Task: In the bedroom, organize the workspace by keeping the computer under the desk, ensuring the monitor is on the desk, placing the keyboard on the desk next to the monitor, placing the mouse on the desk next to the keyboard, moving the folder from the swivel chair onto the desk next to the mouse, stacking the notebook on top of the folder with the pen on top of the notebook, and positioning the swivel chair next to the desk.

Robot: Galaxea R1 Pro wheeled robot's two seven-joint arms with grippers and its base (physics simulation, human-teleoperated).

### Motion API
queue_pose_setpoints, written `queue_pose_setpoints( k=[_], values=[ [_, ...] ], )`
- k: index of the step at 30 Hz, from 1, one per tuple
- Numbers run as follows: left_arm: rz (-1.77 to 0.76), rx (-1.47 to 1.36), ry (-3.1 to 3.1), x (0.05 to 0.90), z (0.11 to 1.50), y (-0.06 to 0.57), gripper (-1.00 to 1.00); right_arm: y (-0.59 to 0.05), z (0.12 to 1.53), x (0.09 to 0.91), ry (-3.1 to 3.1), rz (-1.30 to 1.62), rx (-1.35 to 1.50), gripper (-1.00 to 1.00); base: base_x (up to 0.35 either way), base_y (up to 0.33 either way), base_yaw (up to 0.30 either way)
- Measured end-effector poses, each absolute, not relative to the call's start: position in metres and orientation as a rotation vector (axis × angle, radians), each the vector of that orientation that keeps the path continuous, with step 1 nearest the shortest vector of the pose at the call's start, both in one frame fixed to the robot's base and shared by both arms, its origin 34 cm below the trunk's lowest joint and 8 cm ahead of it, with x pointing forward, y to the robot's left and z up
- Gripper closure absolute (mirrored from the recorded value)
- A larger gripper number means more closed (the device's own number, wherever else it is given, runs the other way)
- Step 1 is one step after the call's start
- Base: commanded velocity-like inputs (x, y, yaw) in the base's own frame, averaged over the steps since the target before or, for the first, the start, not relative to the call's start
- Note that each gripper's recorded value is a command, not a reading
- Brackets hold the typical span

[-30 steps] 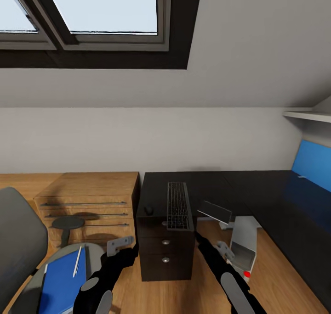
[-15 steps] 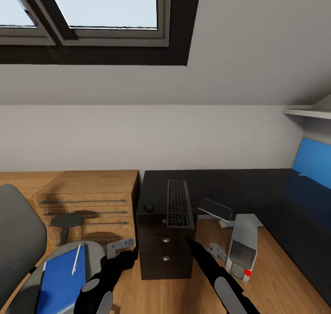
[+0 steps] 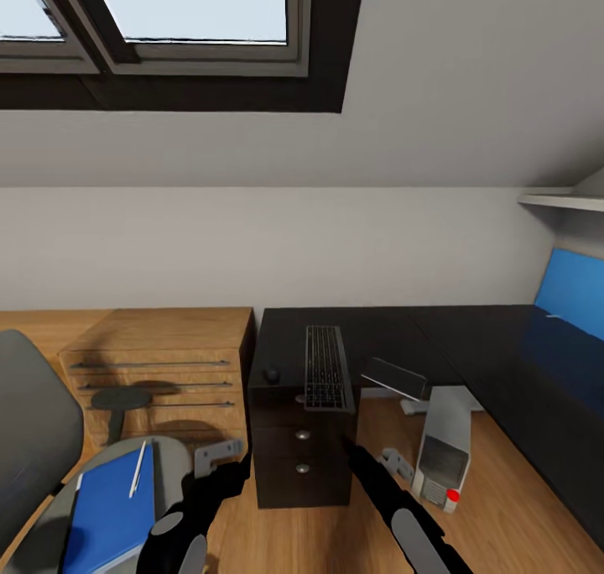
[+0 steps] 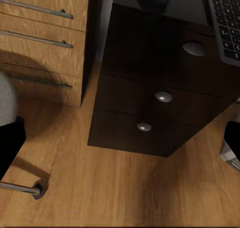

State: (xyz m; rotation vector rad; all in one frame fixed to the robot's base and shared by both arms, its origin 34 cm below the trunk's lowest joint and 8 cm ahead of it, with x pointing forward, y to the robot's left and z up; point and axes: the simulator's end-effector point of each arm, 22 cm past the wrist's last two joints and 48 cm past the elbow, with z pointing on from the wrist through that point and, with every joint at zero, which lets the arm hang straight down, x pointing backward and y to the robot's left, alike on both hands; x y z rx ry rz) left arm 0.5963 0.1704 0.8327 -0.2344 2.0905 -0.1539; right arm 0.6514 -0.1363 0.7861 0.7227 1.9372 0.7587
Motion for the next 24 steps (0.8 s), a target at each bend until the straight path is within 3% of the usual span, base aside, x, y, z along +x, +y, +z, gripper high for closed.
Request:
queue_pose_setpoints(
  k=[18,24],
  values=[
    [-0.049,-0.288,2.111,0.590,0.795,0.186,-1.00,-0.138,0.736,0.643,1.975,0.744,0.739,-1.00,0.000,0.000,0.000],
    [-0.047,-0.289,2.110,0.589,0.785,0.187,-1.00,-0.131,0.734,0.644,1.949,0.790,0.708,-1.00,0.199,0.000,0.000]
  ],
)
